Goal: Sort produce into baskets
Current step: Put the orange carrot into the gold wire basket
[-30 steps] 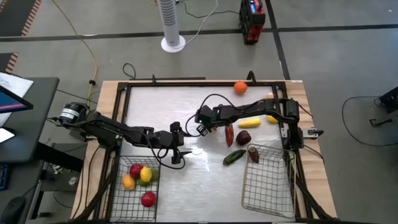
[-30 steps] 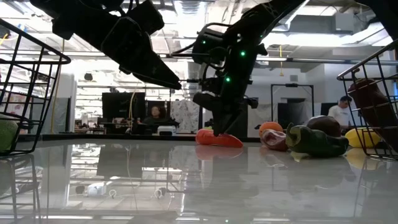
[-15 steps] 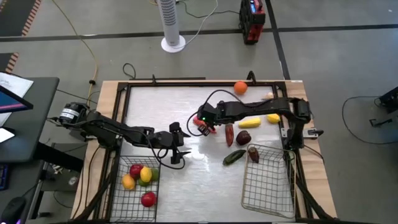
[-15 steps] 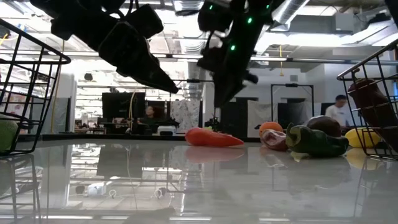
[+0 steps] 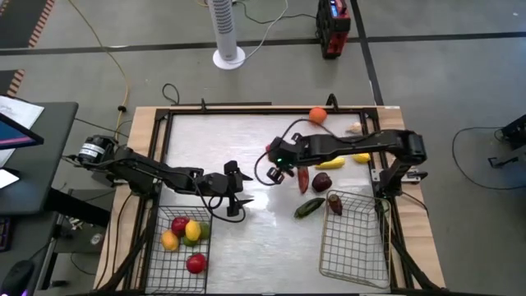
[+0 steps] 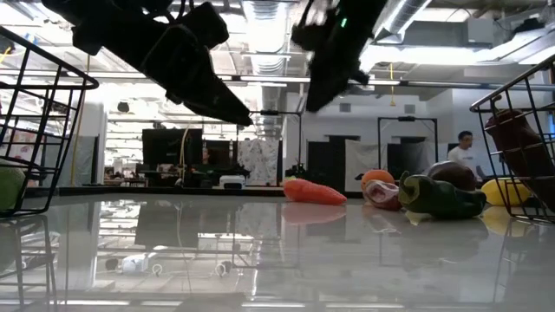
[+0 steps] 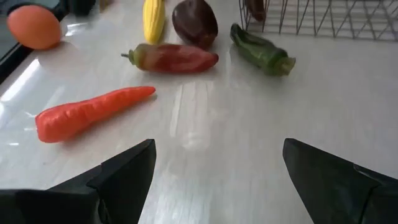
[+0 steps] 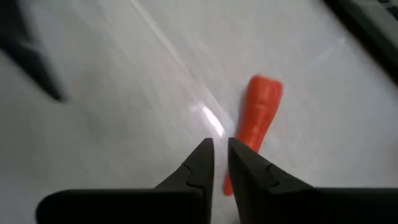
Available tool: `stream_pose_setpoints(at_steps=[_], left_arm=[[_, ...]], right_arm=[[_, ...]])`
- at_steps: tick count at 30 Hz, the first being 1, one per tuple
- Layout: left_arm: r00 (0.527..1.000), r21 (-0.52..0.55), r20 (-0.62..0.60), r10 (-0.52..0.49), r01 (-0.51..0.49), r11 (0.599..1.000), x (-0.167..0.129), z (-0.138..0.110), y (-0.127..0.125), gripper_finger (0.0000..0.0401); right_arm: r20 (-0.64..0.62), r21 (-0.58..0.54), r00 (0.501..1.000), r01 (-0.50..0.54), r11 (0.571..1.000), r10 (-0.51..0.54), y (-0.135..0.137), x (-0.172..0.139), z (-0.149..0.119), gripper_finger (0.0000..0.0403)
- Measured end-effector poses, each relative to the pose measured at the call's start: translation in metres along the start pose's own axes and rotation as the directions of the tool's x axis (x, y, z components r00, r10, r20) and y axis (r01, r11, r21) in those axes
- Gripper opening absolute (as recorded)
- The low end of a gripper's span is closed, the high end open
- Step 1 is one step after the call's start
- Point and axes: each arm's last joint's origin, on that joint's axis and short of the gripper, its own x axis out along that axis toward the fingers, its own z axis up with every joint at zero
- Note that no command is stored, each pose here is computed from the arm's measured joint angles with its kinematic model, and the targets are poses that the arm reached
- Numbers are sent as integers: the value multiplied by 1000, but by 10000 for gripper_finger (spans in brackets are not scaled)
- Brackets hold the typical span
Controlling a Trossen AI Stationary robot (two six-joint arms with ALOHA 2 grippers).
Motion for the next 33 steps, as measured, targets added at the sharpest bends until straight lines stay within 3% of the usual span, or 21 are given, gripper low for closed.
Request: stream_pose_setpoints(at_steps=[9, 15, 21, 33], left_arm=[[999, -15, -30, -19, 18, 1000, -1, -3, -4, 341], [999, 8, -35, -41, 41, 999, -3, -4, -11, 341], [998, 15, -36, -42, 42, 999, -3, -4, -11, 341], [998, 18, -44, -34, 34, 999, -3, -5, -11, 341]], right_arm=[[-110, 20, 989, 106, 994, -103, -14, 97, -3, 202], [-60, 36, 993, 101, 994, -98, -24, 123, 4, 274], [-33, 16, 998, 45, 999, -44, -19, 132, 5, 292], [-55, 19, 998, 5, 1000, -4, -17, 152, -1, 279]])
